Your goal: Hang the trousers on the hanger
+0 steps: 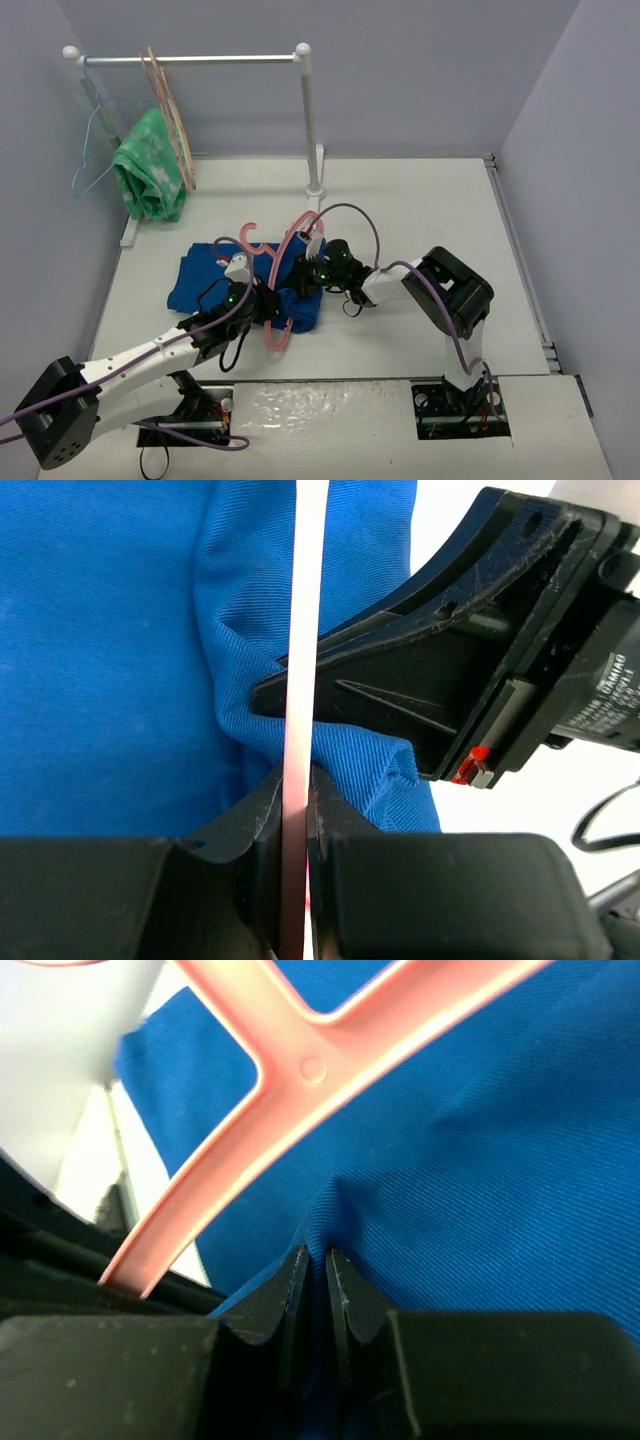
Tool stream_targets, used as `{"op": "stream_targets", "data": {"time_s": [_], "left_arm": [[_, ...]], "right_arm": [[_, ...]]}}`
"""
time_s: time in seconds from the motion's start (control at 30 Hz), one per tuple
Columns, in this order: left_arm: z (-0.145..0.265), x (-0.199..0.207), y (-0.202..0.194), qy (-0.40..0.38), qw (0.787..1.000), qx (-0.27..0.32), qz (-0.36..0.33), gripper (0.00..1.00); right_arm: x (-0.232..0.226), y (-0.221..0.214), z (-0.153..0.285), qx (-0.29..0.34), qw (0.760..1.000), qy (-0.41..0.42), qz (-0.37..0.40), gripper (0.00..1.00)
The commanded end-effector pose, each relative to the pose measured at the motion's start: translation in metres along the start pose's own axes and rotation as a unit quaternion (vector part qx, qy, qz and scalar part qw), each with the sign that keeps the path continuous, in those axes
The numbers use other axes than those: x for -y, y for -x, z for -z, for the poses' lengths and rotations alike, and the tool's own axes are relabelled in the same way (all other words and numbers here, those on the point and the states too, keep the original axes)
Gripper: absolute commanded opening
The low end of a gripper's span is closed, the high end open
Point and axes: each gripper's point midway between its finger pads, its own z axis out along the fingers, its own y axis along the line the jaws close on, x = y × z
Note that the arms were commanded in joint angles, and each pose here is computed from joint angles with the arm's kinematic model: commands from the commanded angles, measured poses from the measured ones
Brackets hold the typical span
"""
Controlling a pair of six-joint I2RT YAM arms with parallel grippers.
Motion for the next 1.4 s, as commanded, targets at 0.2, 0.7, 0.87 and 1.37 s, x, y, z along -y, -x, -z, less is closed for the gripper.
{"op": "stream_targets", "data": {"time_s": [0.2,0.7,0.87,1.37], "left_arm": [[0.051,0.132,0.063,-0.250,0.967,0.051,0.030,0.00],[0.050,0.120,0.061,-0.233,0.970,0.062,0.017,0.00],[0.035,0.090,0.054,-0.168,0.983,0.066,0.023,0.00],[0.025,0.069,0.050,-0.120,0.990,0.071,0.028,0.00]], "right_arm": [[0.020,0.022,-0.018,0.018,0.986,-0.136,0.093,0.14],[0.000,0.043,-0.016,0.009,0.982,-0.141,0.127,0.38],[-0.017,0.056,0.004,0.008,0.979,-0.138,0.148,0.41],[-0.052,0.083,0.064,0.047,0.982,-0.131,0.129,0.42]]}}
